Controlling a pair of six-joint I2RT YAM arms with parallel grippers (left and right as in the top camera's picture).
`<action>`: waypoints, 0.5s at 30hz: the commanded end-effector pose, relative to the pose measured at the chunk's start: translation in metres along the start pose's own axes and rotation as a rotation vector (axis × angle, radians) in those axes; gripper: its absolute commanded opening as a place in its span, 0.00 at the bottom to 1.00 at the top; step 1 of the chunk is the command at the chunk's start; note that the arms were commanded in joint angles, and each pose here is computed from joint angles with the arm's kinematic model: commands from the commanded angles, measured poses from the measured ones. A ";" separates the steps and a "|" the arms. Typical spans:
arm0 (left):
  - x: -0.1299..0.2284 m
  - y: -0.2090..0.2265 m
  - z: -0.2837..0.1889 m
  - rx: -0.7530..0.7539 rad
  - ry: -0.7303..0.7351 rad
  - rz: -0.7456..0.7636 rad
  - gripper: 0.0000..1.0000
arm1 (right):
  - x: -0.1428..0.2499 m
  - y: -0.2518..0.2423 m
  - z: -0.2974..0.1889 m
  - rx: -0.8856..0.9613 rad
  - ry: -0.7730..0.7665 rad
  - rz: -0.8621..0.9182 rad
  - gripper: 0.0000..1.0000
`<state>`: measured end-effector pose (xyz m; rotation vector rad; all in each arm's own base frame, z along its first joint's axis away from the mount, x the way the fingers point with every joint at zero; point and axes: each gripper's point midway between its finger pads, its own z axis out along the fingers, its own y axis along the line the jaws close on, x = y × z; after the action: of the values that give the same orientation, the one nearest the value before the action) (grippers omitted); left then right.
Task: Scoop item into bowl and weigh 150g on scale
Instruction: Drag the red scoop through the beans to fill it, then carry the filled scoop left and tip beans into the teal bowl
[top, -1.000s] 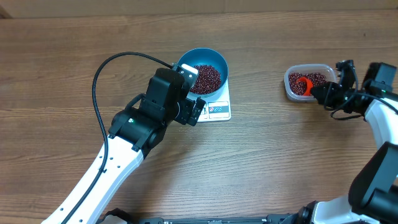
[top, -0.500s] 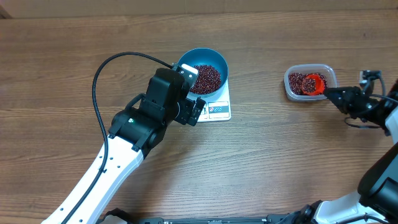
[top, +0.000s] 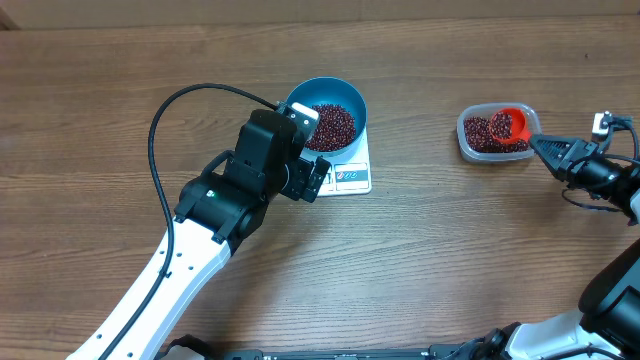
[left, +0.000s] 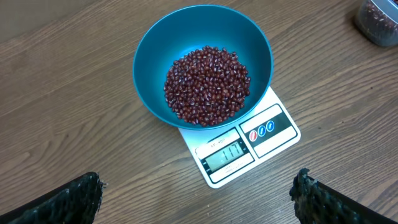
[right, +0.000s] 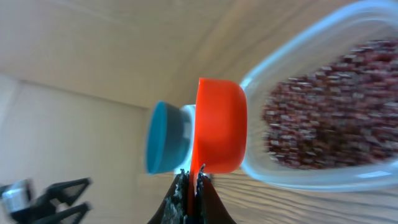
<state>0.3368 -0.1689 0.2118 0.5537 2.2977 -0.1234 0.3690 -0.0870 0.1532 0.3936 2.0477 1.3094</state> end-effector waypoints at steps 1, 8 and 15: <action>-0.004 0.000 -0.007 0.007 -0.022 0.005 1.00 | -0.002 0.027 -0.003 -0.160 -0.011 0.008 0.04; -0.004 0.000 -0.007 0.007 -0.022 0.005 1.00 | 0.008 0.032 0.002 -0.172 0.020 0.079 0.04; -0.004 0.000 -0.007 0.007 -0.022 0.005 1.00 | 0.024 0.045 0.025 -0.199 0.102 0.090 0.04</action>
<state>0.3368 -0.1689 0.2118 0.5537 2.2977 -0.1234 0.3616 -0.0545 0.1712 0.3973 1.9873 1.5405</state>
